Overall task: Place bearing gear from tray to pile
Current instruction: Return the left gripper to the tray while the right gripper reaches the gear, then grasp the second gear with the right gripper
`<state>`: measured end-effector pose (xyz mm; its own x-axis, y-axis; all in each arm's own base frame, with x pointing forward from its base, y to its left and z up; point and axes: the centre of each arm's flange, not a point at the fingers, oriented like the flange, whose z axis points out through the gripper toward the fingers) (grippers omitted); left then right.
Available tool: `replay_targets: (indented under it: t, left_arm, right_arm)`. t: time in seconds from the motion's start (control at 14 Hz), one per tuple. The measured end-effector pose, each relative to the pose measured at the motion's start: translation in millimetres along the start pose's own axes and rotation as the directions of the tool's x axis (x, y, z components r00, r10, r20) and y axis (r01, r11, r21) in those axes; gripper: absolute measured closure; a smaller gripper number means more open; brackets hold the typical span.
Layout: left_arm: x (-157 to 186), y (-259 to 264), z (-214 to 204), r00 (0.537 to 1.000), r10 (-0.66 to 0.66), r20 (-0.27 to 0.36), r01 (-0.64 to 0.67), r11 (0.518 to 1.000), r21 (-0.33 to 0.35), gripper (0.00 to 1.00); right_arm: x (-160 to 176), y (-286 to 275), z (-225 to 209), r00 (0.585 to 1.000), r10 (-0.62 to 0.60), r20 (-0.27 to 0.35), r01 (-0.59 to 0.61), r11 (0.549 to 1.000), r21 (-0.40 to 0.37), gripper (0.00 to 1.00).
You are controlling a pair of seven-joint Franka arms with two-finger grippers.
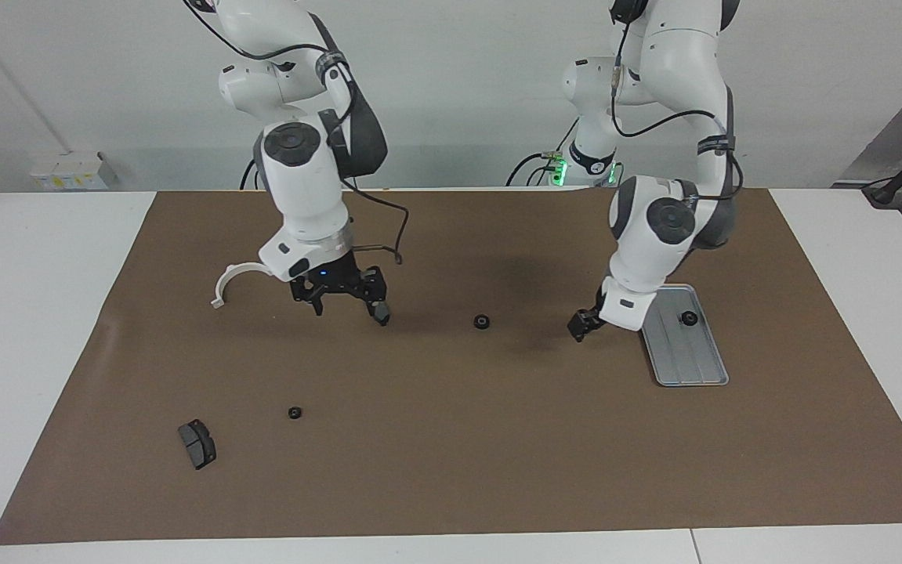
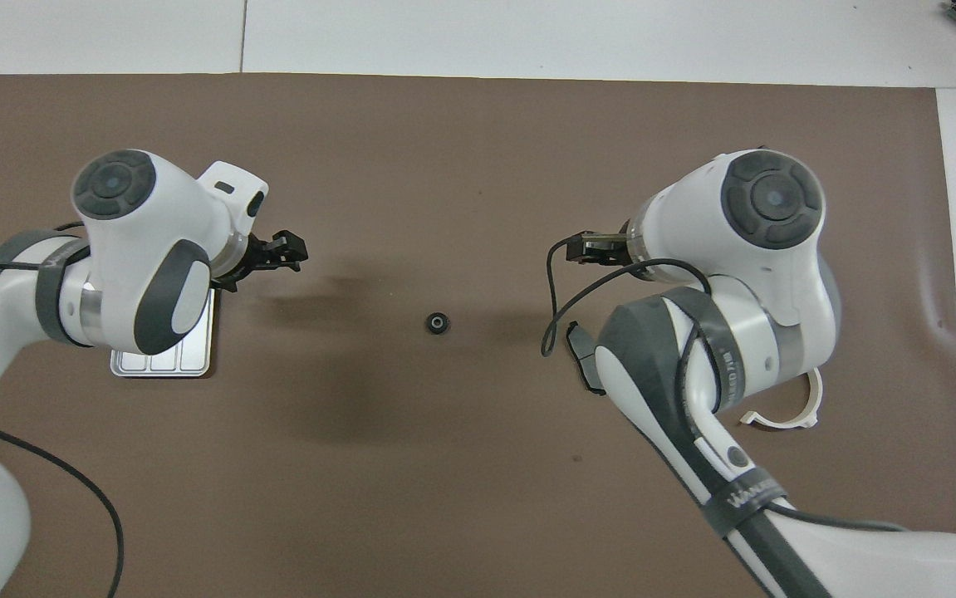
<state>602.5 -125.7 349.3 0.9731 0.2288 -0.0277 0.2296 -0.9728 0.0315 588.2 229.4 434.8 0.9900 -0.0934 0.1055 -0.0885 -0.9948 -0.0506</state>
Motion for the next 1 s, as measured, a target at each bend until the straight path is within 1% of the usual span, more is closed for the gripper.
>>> replay_targets:
  t: [0.21, 0.43, 0.57, 0.71, 0.86, 1.0]
  left_arm:
    - [27, -75, -15, 0.995, 0.101, -0.015, -0.101, 0.995, 0.0, 0.0]
    - [36, -122, -16, 0.985, 0.171, -0.01, -0.171, 0.985, 0.004, 0.0]
    - [40, -153, -11, 0.977, 0.215, -0.001, -0.215, 0.977, 0.013, 0.0]
    - [41, -171, -7, 0.974, 0.226, -0.01, -0.226, 0.974, 0.016, 0.0]
    - [38, -173, 3, 0.973, 0.23, -0.023, -0.229, 0.973, 0.017, 0.0]
    - [32, -174, 15, 0.973, 0.231, -0.021, -0.23, 0.973, 0.016, 0.03]
  right_arm:
    - [-13, -62, 9, 1.0, 0.031, -0.003, -0.031, 0.999, 0.01, 0.0]
    - [-28, -105, 21, 1.0, 0.022, 0.004, -0.023, 1.0, 0.011, 0.0]
    - [-40, -134, 33, 1.0, 0.019, -0.005, -0.019, 1.0, -0.01, 0.0]
    - [-48, -161, 50, 1.0, 0.019, -0.012, -0.02, 0.999, -0.03, 0.0]
    - [-56, -183, 75, 1.0, 0.004, 0.0, -0.004, 0.999, -0.049, 0.0]
    - [-62, -196, 98, 1.0, -0.017, 0.01, 0.017, 0.998, -0.068, 0.0]
